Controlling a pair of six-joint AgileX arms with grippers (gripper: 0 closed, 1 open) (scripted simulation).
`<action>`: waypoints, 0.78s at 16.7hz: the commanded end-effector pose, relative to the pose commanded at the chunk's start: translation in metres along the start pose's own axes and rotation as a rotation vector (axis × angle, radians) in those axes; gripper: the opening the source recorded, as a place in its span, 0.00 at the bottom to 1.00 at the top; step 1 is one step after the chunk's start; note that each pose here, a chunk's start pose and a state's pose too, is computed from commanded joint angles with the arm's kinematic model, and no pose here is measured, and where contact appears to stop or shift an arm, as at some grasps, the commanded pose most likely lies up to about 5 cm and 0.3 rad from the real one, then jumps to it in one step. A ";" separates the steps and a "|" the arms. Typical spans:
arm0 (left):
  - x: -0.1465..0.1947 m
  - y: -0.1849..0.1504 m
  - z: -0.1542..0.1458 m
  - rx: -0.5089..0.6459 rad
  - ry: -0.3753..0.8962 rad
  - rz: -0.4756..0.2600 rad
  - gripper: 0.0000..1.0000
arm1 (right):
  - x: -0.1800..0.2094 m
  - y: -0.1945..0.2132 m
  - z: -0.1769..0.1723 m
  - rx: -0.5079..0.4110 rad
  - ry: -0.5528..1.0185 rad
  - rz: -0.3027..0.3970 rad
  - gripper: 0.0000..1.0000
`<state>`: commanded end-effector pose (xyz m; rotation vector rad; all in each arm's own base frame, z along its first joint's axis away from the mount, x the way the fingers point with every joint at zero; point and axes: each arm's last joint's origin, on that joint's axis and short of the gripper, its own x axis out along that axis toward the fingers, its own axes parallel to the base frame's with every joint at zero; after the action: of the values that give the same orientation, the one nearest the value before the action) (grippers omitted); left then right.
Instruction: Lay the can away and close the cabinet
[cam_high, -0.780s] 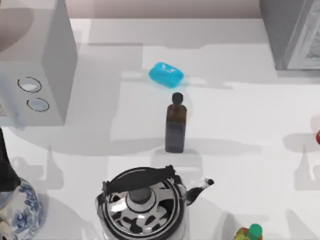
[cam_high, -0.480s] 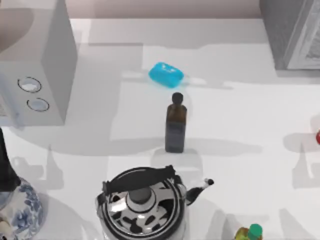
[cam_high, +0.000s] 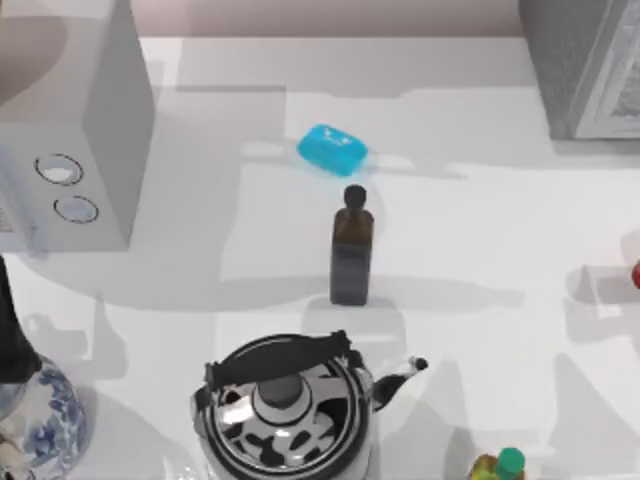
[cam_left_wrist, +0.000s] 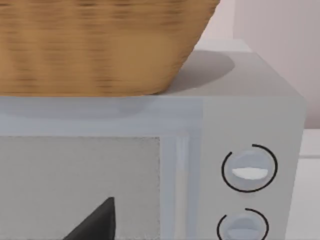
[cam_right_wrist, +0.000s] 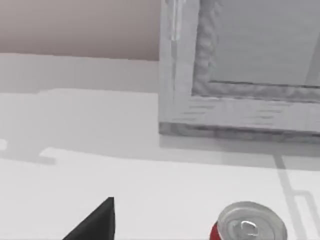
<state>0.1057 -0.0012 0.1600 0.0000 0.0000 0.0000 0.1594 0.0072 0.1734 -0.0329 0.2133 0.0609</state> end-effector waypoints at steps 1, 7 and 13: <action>0.000 0.000 0.000 0.000 0.000 0.000 1.00 | 0.012 0.000 -0.004 0.002 0.061 0.000 1.00; 0.000 0.000 0.000 0.000 0.000 0.000 1.00 | 0.060 -0.006 -0.041 0.040 0.353 -0.028 1.00; 0.000 0.000 0.000 0.000 0.000 0.000 1.00 | 0.074 -0.012 -0.047 0.056 0.381 -0.058 1.00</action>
<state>0.1057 -0.0012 0.1600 0.0000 0.0000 0.0000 0.2225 -0.0021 0.1125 0.0051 0.5942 -0.0101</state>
